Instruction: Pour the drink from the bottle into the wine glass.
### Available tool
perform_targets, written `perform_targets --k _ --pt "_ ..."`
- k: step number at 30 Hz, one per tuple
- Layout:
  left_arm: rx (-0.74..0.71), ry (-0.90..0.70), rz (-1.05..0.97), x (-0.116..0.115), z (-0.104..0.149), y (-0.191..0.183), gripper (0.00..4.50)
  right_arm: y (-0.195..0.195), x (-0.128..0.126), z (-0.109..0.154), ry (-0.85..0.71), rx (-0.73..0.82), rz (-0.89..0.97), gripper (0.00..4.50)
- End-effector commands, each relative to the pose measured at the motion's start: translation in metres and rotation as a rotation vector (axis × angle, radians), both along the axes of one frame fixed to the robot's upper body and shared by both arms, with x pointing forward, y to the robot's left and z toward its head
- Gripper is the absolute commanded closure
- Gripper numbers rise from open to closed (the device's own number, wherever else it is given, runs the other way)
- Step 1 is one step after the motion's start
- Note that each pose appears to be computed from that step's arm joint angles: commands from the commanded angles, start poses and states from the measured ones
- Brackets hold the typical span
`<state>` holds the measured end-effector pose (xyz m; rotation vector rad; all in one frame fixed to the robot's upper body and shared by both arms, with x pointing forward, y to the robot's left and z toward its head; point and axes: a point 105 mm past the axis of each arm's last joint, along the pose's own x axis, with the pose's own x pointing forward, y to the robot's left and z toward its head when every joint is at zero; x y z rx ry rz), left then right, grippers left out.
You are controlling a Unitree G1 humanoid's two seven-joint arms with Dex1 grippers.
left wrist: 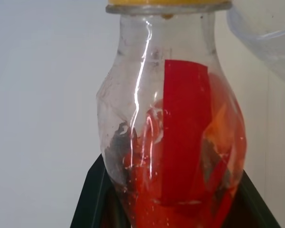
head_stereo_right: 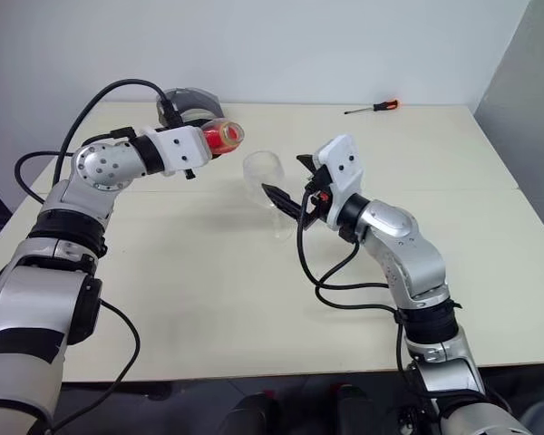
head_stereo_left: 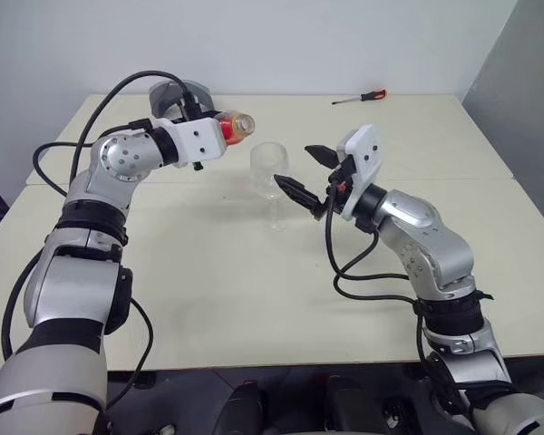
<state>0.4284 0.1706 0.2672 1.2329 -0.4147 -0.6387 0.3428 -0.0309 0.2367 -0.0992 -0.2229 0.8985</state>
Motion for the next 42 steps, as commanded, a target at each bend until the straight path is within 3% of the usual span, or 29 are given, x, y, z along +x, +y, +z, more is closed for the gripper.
perform_targets --k 1,22,42 --pt "0.012 -0.107 0.002 -0.003 0.032 0.000 3.22 -0.001 -0.001 0.017 -0.064 0.018 -0.006 0.00" --pt "0.101 -0.144 0.016 0.001 0.041 -0.003 3.22 0.000 0.001 0.017 -0.061 0.019 0.012 0.00" --pt "0.198 -0.199 0.014 -0.002 0.046 -0.002 3.22 0.009 -0.013 0.036 -0.075 0.147 0.114 0.00"
